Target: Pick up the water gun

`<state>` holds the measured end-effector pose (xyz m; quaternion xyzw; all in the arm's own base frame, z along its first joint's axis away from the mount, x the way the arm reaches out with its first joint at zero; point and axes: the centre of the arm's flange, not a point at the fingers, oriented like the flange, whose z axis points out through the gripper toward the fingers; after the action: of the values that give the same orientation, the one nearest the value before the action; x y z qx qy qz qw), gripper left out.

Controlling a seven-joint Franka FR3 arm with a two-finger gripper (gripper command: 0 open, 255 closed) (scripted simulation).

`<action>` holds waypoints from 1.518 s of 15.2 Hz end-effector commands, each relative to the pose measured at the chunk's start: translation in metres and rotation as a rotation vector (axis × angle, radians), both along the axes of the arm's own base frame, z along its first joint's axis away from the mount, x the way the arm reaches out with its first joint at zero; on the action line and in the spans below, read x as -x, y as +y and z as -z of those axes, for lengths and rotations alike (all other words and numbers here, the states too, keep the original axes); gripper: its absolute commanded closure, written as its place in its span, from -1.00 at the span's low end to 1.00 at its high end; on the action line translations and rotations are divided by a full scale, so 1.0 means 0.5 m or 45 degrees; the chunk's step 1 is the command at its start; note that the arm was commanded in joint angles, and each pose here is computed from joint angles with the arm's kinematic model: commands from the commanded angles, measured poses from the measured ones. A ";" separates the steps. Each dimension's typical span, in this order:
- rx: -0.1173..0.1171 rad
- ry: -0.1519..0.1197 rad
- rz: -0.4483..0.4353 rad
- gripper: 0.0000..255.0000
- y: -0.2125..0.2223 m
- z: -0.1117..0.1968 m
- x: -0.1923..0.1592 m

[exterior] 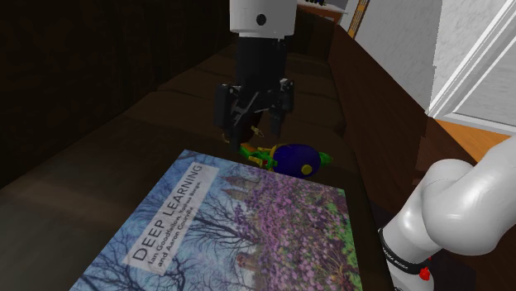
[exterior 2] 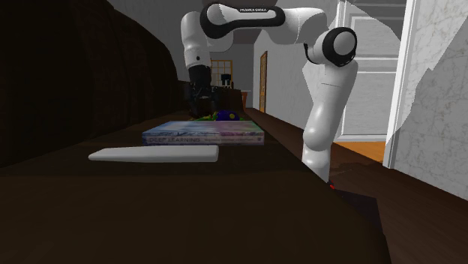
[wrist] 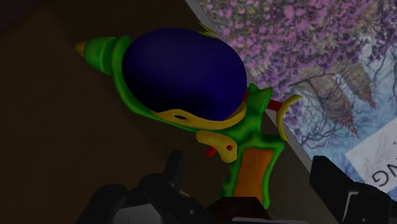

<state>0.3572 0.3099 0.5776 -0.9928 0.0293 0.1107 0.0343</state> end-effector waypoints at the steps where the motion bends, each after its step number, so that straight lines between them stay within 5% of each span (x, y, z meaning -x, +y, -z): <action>1: -0.001 0.000 0.000 -1.00 0.001 0.020 0.000; 6: -0.001 0.000 0.000 -1.00 0.001 0.058 0.000; 7: -0.001 0.000 0.000 1.00 0.000 0.059 -0.002; 16: -0.001 0.000 0.000 1.00 0.001 0.058 0.000; 23: -0.001 0.000 0.000 1.00 0.001 -0.016 0.000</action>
<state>0.3579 0.3101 0.5801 -0.9928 0.0294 0.1107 0.0348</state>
